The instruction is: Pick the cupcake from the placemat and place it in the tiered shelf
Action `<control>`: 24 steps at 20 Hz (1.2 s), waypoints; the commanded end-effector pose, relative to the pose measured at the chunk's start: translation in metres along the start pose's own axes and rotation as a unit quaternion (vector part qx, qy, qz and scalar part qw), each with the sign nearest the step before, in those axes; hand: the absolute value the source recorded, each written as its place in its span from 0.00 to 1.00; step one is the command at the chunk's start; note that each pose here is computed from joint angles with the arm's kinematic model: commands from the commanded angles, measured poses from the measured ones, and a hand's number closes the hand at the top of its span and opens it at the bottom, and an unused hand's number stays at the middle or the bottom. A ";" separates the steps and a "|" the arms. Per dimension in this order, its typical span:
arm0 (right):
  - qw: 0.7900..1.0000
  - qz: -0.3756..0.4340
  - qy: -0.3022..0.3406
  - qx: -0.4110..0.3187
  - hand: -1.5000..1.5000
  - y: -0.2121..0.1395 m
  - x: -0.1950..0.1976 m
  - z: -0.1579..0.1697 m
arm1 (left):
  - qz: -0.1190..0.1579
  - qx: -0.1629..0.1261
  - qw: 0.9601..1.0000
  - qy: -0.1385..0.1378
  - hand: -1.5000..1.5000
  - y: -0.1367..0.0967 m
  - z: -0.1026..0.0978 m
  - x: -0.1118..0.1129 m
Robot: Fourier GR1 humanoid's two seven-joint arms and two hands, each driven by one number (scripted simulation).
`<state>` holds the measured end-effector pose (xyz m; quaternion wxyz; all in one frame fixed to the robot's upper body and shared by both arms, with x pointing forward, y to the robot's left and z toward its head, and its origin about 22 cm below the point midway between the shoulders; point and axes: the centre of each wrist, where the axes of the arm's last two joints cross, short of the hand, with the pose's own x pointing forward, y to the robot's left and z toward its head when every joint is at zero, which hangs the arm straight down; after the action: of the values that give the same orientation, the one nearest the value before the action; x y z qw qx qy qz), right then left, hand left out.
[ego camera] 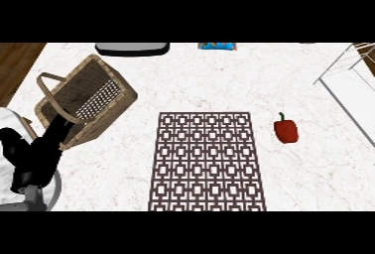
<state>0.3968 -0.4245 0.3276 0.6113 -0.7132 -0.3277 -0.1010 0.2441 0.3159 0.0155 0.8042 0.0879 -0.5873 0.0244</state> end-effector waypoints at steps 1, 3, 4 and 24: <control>1.000 -0.002 0.000 0.000 1.00 -0.003 -0.001 -0.005 | 0.015 -0.038 0.997 0.066 0.50 -0.016 -0.003 -0.025; 1.000 -0.013 -0.002 -0.005 1.00 -0.015 0.000 -0.008 | 0.020 -0.043 0.997 0.066 0.50 -0.037 -0.004 -0.026; 1.000 -0.012 -0.011 0.013 1.00 -0.001 0.006 0.007 | 0.024 -0.037 0.996 0.073 0.50 -0.026 -0.004 -0.040; 0.941 -0.322 0.060 -0.086 0.00 -0.046 -0.015 -0.017 | 0.022 -0.035 0.997 0.072 0.50 -0.043 -0.011 -0.035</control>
<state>0.3696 -0.4406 0.3565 0.5323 -0.6423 -0.4639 -0.2981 0.2416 0.3030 -0.0114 0.8370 0.0653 -0.5425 0.0295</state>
